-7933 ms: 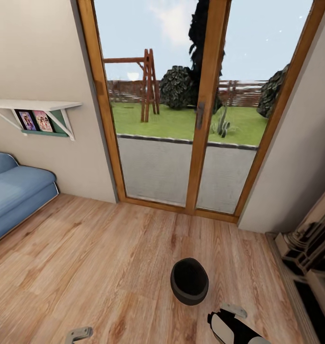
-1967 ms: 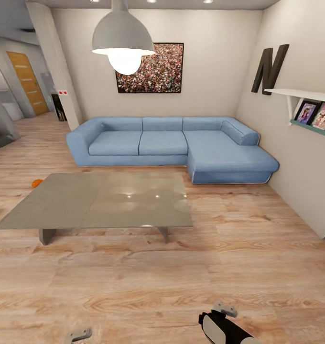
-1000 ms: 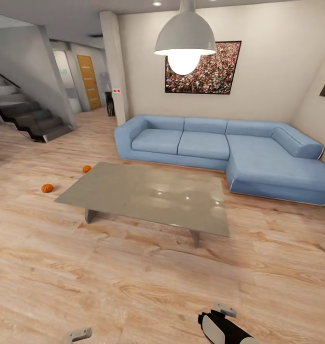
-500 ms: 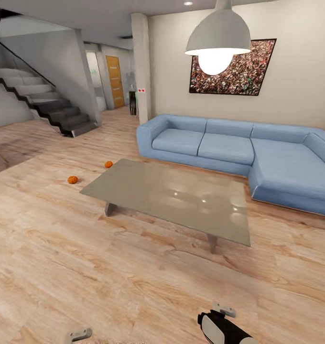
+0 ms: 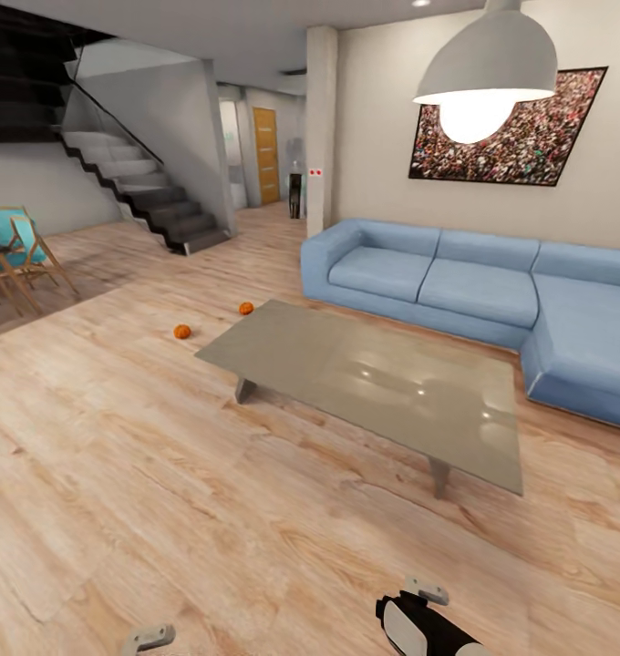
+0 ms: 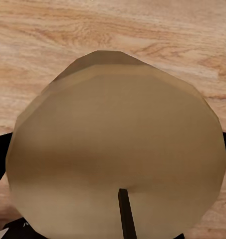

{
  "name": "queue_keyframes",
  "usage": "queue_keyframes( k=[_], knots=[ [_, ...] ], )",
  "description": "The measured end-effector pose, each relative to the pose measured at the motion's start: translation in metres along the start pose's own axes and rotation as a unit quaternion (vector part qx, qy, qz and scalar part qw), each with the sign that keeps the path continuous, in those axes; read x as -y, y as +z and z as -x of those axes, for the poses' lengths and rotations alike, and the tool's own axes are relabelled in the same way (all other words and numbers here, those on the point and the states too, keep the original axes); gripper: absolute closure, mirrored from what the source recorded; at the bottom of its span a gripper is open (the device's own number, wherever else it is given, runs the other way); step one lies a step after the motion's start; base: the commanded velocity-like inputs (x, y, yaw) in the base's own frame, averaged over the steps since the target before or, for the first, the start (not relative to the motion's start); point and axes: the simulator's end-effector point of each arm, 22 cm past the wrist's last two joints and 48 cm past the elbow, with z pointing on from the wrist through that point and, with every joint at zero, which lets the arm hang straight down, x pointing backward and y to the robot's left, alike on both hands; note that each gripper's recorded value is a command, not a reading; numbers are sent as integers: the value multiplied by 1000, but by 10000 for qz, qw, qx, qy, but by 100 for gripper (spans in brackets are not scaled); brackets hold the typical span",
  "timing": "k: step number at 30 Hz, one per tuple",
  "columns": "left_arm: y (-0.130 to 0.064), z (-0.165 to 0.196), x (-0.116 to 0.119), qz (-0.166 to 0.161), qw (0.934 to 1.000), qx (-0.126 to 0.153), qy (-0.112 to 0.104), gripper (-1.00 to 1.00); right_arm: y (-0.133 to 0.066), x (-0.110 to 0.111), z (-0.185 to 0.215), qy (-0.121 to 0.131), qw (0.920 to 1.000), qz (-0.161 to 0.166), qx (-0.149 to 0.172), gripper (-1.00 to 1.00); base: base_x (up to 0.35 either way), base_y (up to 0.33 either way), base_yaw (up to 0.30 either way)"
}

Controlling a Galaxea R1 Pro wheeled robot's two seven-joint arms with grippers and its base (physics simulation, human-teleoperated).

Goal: Place each of the two pumpkins and all three candles from the living room inside a cabinet in the living room (use any cabinet), then make sure every cabinet is closed, and position the cauldron so it is next to a table in the living room.

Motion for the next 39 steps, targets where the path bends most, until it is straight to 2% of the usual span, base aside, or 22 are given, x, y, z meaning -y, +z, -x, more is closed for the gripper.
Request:
queue_keyframes(
  k=[39],
  knots=[
    [0, 0, 0, 1, 10000, 0, 0, -100, 0, -1, 0, -4, 10000, 8, 0, 100, 0, 0, 289]
  ],
)
